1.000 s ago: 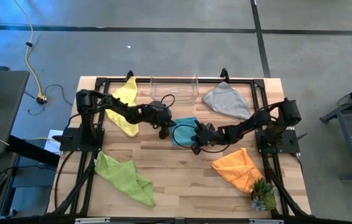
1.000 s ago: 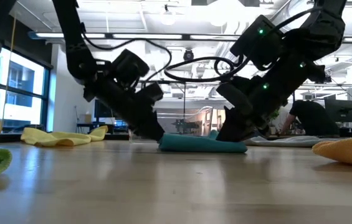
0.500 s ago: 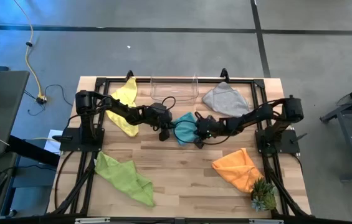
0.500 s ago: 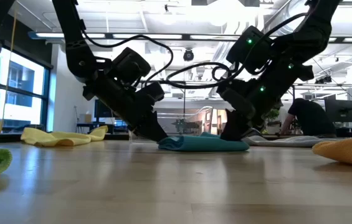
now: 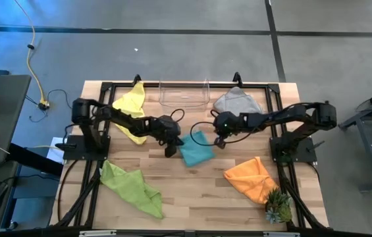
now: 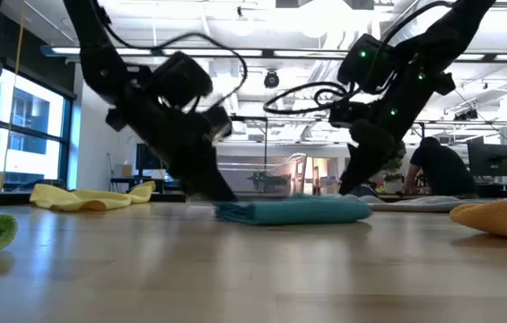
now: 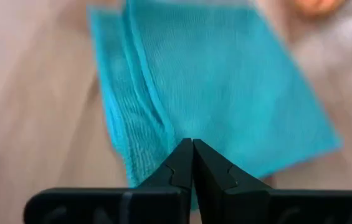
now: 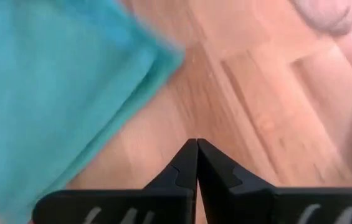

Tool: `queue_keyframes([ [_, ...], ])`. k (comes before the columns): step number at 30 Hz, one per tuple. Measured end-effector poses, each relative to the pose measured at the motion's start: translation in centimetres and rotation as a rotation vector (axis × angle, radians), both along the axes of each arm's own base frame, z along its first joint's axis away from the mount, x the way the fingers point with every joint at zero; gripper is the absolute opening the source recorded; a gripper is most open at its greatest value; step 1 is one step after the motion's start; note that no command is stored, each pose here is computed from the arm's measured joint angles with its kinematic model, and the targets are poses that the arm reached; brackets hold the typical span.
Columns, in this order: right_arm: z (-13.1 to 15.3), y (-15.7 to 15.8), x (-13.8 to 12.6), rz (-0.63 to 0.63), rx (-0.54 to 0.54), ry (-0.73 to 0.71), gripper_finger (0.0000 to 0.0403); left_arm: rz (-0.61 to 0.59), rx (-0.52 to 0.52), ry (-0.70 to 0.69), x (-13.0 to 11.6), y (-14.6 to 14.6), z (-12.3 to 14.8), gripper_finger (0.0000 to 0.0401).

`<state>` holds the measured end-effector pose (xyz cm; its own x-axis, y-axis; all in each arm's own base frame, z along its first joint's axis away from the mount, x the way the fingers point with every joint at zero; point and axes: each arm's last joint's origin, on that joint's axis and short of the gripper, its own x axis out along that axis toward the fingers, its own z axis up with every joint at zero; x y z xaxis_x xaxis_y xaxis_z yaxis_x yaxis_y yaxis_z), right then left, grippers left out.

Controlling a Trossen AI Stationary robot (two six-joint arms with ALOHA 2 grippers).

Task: Fold microfiber towels
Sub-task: Fold the blue towel

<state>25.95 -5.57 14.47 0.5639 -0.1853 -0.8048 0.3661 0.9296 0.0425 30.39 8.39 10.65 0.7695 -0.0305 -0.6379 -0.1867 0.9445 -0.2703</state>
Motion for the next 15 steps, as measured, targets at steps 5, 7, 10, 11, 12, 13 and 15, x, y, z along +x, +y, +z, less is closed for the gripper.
queue_keyframes([
  [5, 0.5, 0.4, 0.6, 0.006, 0.049, -0.084, 0.0000, 0.043, 0.029, -0.036, -0.7, 0.6, 2.6, 0.0003],
  [7, 0.8, 0.8, 1.0, -0.031, 0.111, -0.144, 0.0000, 0.055, 0.045, -0.016, -1.2, 0.9, 3.1, 0.0003],
  [10, 1.0, 1.2, 1.3, -0.137, 0.209, -0.196, 0.0008, 0.048, 0.072, 0.023, -1.7, 1.2, 3.4, 0.0001],
  [11, 0.9, 1.4, 1.3, -0.158, 0.230, -0.195, 0.0016, 0.041, 0.075, 0.042, -1.9, 1.2, 3.2, 0.0001],
  [12, 0.9, 1.6, 1.3, -0.182, 0.251, -0.194, 0.0027, 0.033, 0.080, 0.050, -1.9, 1.1, 3.1, 0.0001],
  [13, 0.9, 1.8, 1.3, -0.203, 0.272, -0.197, 0.0041, 0.025, 0.086, 0.048, -1.9, 1.1, 3.1, 0.0001],
  [15, 0.9, 2.2, 1.4, -0.239, 0.316, -0.205, 0.0076, 0.015, 0.089, 0.025, -2.0, 1.0, 2.8, 0.0000],
])
